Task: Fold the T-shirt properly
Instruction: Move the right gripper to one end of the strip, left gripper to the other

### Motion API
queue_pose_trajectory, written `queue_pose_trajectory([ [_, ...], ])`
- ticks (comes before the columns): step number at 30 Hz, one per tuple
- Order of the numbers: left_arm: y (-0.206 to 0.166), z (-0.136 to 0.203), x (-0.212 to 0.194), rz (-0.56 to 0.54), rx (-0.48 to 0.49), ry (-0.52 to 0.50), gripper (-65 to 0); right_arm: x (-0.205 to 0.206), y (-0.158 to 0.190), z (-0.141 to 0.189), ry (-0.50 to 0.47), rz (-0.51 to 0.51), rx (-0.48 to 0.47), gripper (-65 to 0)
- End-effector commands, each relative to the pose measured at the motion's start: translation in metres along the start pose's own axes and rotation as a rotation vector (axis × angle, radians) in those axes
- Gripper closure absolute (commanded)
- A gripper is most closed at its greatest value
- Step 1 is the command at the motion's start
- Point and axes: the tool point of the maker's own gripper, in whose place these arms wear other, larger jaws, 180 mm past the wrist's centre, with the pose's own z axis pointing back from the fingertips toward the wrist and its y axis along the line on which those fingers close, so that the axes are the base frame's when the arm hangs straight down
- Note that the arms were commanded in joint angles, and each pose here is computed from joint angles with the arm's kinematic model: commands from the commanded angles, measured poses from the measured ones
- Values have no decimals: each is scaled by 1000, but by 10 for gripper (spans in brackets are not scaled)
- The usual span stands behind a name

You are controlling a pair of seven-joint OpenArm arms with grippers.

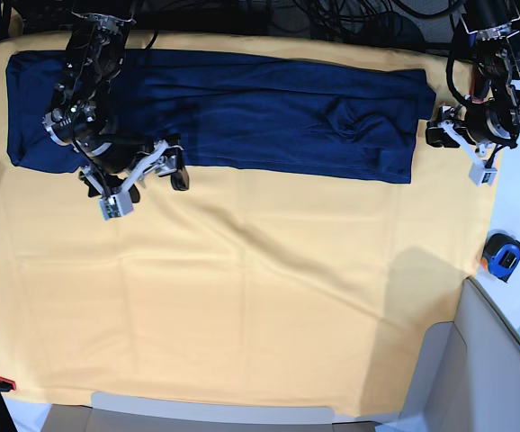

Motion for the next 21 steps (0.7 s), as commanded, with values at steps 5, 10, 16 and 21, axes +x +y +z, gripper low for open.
queue_pose_trajectory([
  [5, -5, -4, -3, -90, -33, 52, -257, 8, -33, 28, -72, -34, -103, -552],
  [10, -2, -10, -6, -63, -46, 68, -257, -7, -69, 49, -65, -97, -213, -552],
  [16, -2, -11, -10, -61, -47, 82, -257, -21, -102, 73, -53, -163, -318, -552],
  [21, -1, -10, -10, -64, -44, 84, -255, -30, -104, 75, -5, -178, -323, -552],
])
